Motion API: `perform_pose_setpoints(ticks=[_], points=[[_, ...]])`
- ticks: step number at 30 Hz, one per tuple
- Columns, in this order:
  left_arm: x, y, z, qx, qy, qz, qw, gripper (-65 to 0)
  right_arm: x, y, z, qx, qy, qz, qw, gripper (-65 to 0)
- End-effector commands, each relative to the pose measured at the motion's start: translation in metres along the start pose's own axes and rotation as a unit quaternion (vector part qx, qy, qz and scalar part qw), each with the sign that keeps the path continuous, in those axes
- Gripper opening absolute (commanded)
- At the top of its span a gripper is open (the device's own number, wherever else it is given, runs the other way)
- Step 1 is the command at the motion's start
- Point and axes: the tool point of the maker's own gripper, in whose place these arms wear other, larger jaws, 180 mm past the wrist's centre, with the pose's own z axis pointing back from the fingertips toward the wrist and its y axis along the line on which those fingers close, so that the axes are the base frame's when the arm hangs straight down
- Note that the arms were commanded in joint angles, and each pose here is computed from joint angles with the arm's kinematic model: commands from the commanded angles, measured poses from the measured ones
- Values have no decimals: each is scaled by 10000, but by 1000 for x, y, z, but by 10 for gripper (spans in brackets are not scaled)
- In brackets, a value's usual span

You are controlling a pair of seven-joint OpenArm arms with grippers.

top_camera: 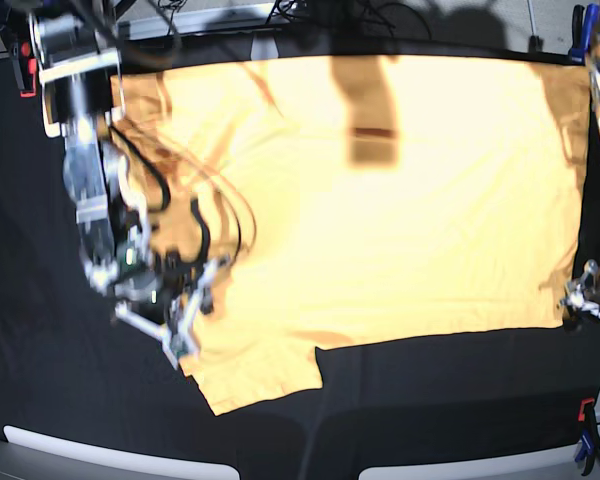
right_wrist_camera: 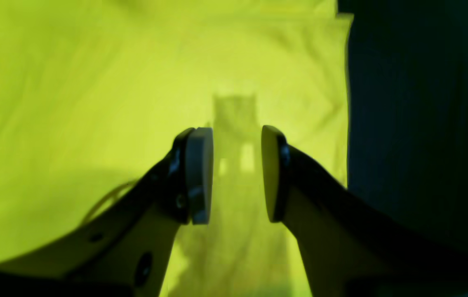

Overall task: Layout the t-shirt on the table in an organized manner, then fold the t-shirt properly
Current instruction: 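Reach both grippers down to the shirt's hem corners and grasp them, then lift the hem with both grippers and fold it toward the collar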

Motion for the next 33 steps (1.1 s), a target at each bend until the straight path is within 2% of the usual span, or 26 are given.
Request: perform_pose_setpoints(ticks=[1,5,9,12,15,17,24,30,33], points=[[31,6,-2,52,-348,53,9994,-330,31,-9,-1,-29,-258,-92,9996,-455],[30,14,-14,176,-374,511,9978,-330,44,-19,-25,154,212,-318,9992,-455],[21,16,-21,261,-452,863,9949,-330,43,-33,-42,375,917,-467,9940,-455],[6,11,-25,287,-401,695,9964,-330,41,-41,-45,490,1375,-453,9883,-455],[-10,5,-28,331,-242,553,9976,-330,46,-44,-45,583,1488,-393,9864,-455],[-15,8,-29,578,-190,580,9965,-330,48,-43,-43,637,1514,-321,9859,-455],[-16,19,-28,900,-193,572,9941,-330,46,-40,-41,768,1584,-159,9843,-455],[-32,16,-28,896,-19,620,9940,-330,45,-39,-41,794,1621,-134,9835,-455],[-39,-1,-31,567,53,676,9961,-330,45,-38,-41,803,1611,-142,9836,-455]])
